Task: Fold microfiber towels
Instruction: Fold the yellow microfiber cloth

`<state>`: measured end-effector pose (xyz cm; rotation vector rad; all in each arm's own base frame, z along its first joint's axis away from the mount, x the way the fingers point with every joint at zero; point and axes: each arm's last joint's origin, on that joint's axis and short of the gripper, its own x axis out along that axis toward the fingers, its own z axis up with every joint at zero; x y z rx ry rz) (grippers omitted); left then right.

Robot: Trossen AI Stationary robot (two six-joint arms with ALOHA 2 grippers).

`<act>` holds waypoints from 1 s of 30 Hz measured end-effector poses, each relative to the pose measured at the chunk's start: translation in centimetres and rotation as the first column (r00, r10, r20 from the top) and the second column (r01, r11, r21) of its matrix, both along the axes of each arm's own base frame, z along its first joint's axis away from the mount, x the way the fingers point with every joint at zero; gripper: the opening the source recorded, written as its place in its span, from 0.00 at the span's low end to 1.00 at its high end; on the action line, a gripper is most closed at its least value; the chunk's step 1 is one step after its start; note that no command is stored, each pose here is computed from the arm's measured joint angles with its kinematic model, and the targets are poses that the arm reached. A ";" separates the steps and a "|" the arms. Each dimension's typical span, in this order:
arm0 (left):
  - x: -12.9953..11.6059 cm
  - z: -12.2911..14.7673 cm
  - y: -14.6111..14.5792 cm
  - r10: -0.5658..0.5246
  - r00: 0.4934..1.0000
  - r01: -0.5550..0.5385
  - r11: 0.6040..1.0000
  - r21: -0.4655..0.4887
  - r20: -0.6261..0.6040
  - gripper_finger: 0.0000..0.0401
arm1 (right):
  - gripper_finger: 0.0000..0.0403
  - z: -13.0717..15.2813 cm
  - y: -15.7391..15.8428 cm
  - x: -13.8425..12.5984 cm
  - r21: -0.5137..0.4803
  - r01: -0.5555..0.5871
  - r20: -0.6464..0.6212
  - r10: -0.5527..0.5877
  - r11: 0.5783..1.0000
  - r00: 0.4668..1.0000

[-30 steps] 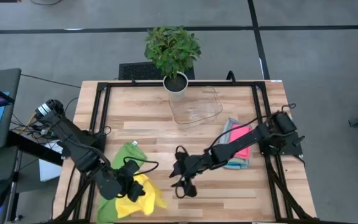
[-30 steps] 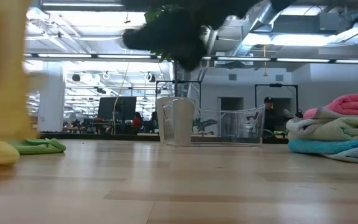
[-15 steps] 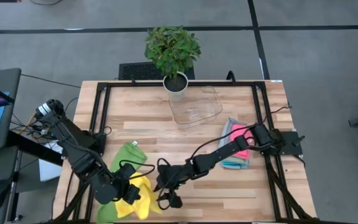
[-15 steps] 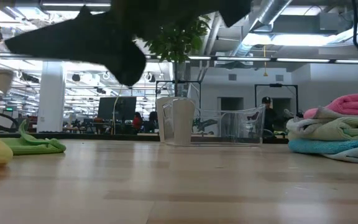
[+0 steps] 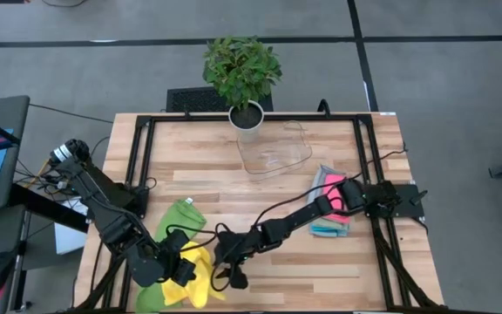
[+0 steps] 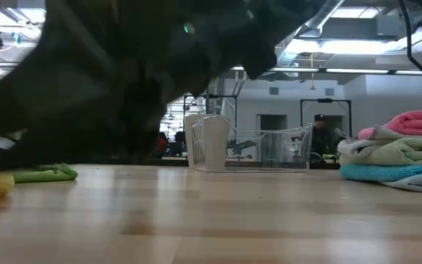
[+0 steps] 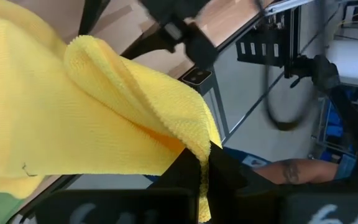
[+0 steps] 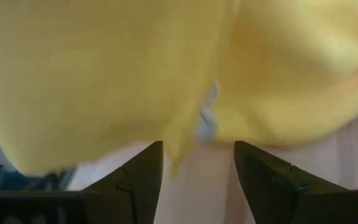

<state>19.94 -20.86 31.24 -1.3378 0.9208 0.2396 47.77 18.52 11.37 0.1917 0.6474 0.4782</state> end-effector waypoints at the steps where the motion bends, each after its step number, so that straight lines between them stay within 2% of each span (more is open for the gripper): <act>1: 0.0 0.0 0.0 0.000 1.000 0.000 1.000 0.001 -0.001 0.00 | 0.55 -0.4 0.0 0.0 0.000 0.001 -0.012 -0.001 1.000 1.000; 4: 0.0 0.0 0.0 -0.003 1.000 0.003 1.000 0.008 -0.003 0.00 | 0.52 -0.5 0.1 0.0 0.002 0.000 -0.008 0.000 1.000 1.000; 12: -0.1 -0.2 0.2 0.001 1.000 0.000 1.000 0.026 -0.019 0.00 | 0.30 -0.4 0.3 0.2 0.026 -0.025 0.034 0.024 0.999 0.999; 17: -0.1 -0.2 0.2 0.001 1.000 0.000 1.000 0.026 -0.018 0.00 | 0.05 -0.4 0.6 0.0 0.034 -0.101 0.037 0.100 0.994 0.994; 20: -0.1 -0.2 0.2 0.004 1.000 -0.004 1.000 0.024 -0.019 0.00 | 0.03 -0.5 0.8 -0.1 0.056 -0.091 0.012 0.091 0.994 0.996; 24: 0.0 0.0 0.0 0.028 1.000 -0.028 0.999 -0.021 -0.012 0.00 | 0.02 -0.1 0.5 -0.7 0.057 -0.052 -0.091 0.057 0.997 0.994; 30: 0.4 0.8 -0.5 0.026 0.999 -0.021 0.995 -0.101 0.047 0.00 | 0.01 4.7 -0.2 -2.4 -0.120 0.034 -0.117 -0.048 0.992 0.992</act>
